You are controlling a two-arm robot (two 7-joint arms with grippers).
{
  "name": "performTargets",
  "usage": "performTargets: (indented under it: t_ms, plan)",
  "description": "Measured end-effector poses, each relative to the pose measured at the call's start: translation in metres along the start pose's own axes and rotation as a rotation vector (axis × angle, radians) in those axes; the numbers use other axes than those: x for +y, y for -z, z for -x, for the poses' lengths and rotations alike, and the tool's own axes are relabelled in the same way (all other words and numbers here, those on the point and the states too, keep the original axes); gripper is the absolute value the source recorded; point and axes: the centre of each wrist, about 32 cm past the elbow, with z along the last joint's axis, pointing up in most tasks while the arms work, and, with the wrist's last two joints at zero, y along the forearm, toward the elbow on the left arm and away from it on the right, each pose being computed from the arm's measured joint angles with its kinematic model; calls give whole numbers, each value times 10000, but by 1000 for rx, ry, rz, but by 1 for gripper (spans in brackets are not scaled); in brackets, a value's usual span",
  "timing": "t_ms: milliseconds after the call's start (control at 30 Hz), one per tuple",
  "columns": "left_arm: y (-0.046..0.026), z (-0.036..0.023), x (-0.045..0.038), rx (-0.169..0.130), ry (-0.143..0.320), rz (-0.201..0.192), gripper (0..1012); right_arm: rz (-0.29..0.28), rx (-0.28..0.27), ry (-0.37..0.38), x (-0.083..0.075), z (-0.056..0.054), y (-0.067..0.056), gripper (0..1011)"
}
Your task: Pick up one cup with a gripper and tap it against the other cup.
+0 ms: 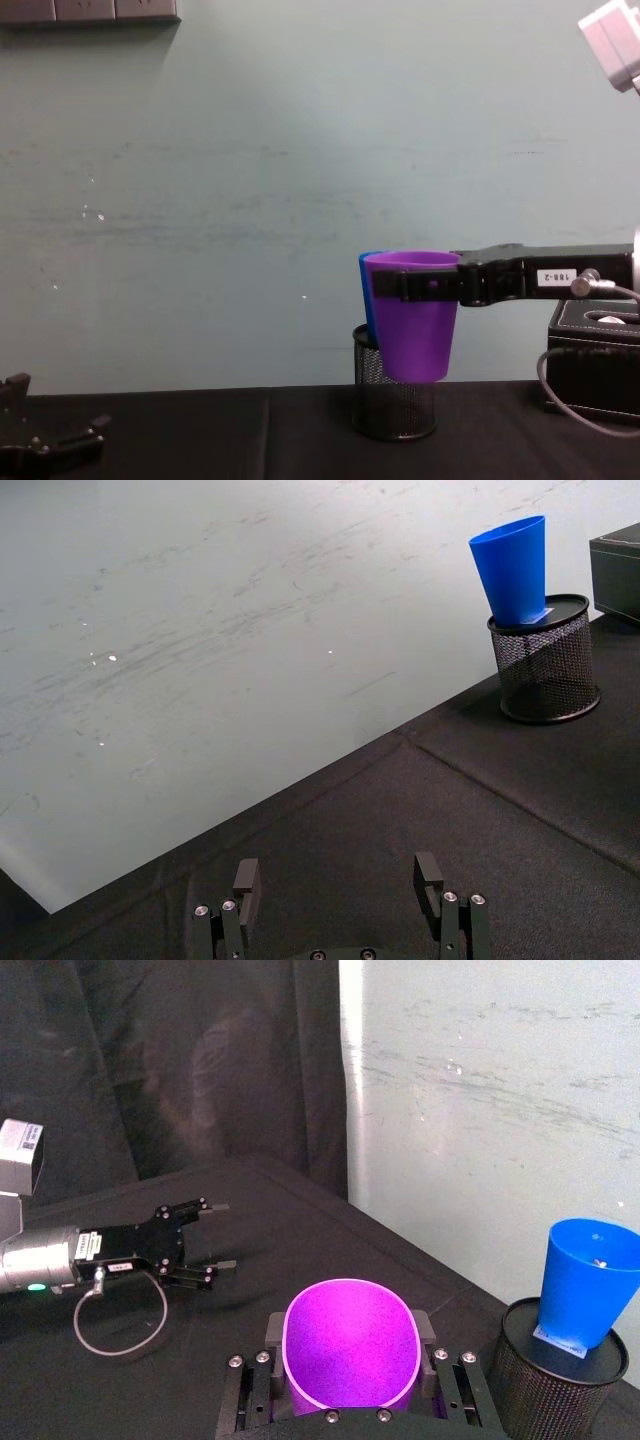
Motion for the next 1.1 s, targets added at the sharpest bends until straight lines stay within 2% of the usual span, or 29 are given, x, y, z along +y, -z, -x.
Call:
performTargets:
  t_ms: [333, 1100]
  plan:
    - [0, 0, 0, 0, 0, 0, 1005, 6, 5, -6, -47, 52, 151, 720]
    - [0, 0, 0, 0, 0, 0, 1005, 36, 3, -15, -103, 98, 409, 720]
